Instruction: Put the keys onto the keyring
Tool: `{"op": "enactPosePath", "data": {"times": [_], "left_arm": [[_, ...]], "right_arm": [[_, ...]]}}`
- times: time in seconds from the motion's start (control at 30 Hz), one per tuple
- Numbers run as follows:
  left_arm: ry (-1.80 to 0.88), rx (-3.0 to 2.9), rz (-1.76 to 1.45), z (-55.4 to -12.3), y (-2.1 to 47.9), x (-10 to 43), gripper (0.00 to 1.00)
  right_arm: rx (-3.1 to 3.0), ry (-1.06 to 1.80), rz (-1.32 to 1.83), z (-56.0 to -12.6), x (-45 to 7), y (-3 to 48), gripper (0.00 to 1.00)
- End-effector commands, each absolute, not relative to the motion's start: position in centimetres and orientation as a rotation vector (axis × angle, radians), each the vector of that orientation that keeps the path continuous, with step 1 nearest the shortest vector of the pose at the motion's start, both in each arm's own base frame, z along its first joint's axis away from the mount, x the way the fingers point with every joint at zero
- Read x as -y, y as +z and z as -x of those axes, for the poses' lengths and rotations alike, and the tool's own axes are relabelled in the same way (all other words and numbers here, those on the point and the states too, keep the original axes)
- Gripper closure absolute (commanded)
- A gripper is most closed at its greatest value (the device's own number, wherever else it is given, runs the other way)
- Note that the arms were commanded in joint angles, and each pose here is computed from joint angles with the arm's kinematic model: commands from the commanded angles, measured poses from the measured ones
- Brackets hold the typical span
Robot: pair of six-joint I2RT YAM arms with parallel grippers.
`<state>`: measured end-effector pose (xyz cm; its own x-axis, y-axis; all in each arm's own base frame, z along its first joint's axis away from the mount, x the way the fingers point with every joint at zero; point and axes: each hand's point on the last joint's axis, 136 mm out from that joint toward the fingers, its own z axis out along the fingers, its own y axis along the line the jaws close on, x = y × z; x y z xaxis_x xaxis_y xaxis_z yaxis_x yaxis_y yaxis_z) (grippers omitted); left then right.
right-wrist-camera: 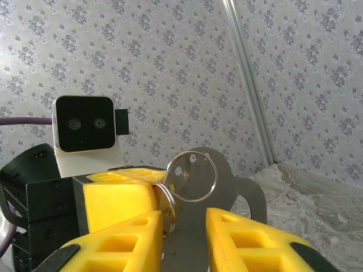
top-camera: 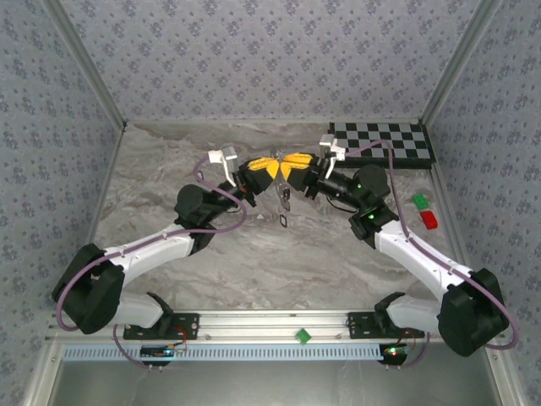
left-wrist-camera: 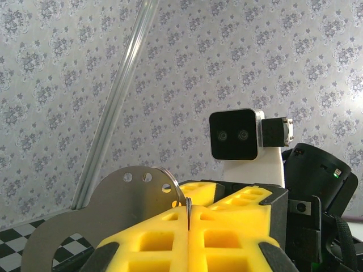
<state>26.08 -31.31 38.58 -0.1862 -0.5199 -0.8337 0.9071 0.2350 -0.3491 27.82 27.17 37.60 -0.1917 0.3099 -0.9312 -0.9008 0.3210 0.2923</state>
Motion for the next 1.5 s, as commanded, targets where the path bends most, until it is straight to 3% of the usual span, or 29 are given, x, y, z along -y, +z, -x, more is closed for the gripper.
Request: {"op": "enactPosePath", "data": {"times": [0.0, 0.33, 0.4, 0.67, 0.7, 0.77, 0.9, 1.47], "left_arm": [[-1.369, -1.056, -0.485, -24.9, 41.0, 30.9, 1.00], [-1.394, -1.058, -0.520, -24.5, 40.9, 31.5, 1.00], [-1.396, -1.062, -0.522, -24.6, 40.7, 31.6, 1.00], [-1.388, -1.089, -0.523, -24.8, 40.5, 31.6, 0.99], [-1.384, -1.095, -0.525, -24.9, 40.6, 31.5, 0.96], [-1.369, -1.121, -0.523, -25.1, 40.3, 31.2, 0.75], [-1.348, -1.172, -0.570, -25.4, 40.0, 30.7, 0.64], [-1.227, -1.413, -0.867, -24.5, 36.0, 31.2, 0.64]], "right_arm": [[-1.275, 1.241, 0.631, -27.3, -27.4, 39.1, 0.75], [-1.230, 1.273, 0.700, -26.4, -28.1, 39.6, 0.87], [-1.217, 1.278, 0.717, -26.1, -28.2, 39.6, 1.00], [-1.239, 1.265, 0.754, -26.2, -28.1, 39.0, 1.00], [-1.253, 1.252, 0.760, -26.3, -28.0, 38.9, 1.00], [-1.302, 1.211, 0.783, -26.5, -27.7, 38.4, 1.00], [-1.424, 1.116, 0.846, -26.7, -27.3, 36.9, 1.00], [-1.696, 0.928, 1.043, -26.0, -27.1, 34.2, 1.00]]}}
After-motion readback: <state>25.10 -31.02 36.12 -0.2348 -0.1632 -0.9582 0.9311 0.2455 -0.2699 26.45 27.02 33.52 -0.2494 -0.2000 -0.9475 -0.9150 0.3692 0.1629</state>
